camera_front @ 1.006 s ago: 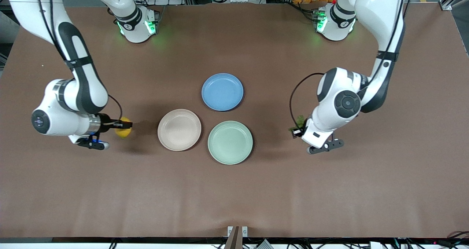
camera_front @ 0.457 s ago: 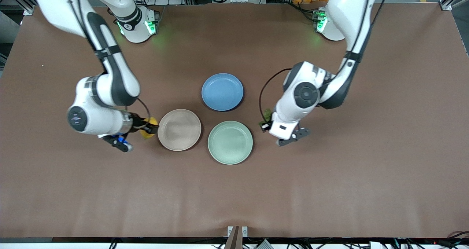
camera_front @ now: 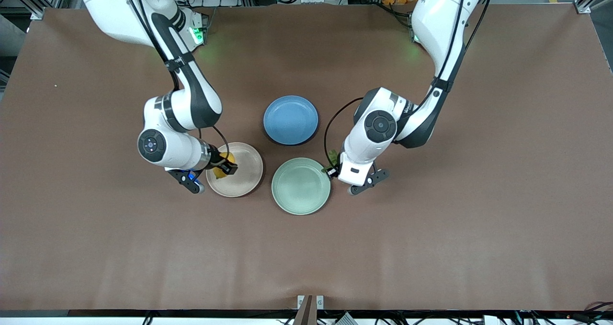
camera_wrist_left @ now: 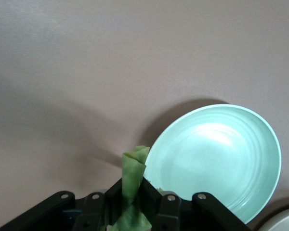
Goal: Place lemon and lettuce in plates
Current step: 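Carry the lemon to the pink plate while the left gripper carries lettuce, then open the right gripper over the pink plate while the left releases lettuce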
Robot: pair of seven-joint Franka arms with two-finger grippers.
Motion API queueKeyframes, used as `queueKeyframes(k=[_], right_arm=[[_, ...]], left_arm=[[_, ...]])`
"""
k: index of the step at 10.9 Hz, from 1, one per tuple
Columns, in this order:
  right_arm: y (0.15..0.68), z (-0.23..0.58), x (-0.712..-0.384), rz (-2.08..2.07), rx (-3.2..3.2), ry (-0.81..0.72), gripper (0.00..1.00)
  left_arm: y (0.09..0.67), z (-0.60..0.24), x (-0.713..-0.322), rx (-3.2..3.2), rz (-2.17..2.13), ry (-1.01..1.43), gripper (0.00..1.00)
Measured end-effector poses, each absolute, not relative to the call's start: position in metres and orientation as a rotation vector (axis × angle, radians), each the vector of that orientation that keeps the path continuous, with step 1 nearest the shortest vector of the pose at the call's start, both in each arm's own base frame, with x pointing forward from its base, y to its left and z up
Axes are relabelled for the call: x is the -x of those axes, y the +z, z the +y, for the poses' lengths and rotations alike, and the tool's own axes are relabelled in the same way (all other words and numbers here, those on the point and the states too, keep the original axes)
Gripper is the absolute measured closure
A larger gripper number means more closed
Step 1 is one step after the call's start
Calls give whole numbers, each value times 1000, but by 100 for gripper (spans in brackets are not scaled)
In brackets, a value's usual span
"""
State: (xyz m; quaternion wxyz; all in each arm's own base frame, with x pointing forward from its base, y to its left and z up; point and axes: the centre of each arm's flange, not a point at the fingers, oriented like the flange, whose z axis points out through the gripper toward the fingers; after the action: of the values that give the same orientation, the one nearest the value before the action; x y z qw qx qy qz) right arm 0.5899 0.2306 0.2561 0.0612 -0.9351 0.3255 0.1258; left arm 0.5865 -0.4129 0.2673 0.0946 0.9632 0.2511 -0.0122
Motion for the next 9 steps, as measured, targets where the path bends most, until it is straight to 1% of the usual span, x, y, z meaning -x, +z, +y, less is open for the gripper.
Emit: queueKeyframes(k=[4,5,7,8,9], right_arm=[[241,251,-595,1065,2806,381,32],[238,255,-594,1062,2812,384,28],[233,256,-593,1041,2846,375,3],[233,255,-593,1032,2861,368,0],[233,254,-593,1025,2872,363,0]], left_arm=[[247,-435,-583,-2795,811,15,90],[243,-440,-582,-2781,823,26,90],[230,-445,-581,-2770,823,42,90],[224,-447,-580,-2766,827,45,90],[221,-448,-579,-2763,837,44,90]])
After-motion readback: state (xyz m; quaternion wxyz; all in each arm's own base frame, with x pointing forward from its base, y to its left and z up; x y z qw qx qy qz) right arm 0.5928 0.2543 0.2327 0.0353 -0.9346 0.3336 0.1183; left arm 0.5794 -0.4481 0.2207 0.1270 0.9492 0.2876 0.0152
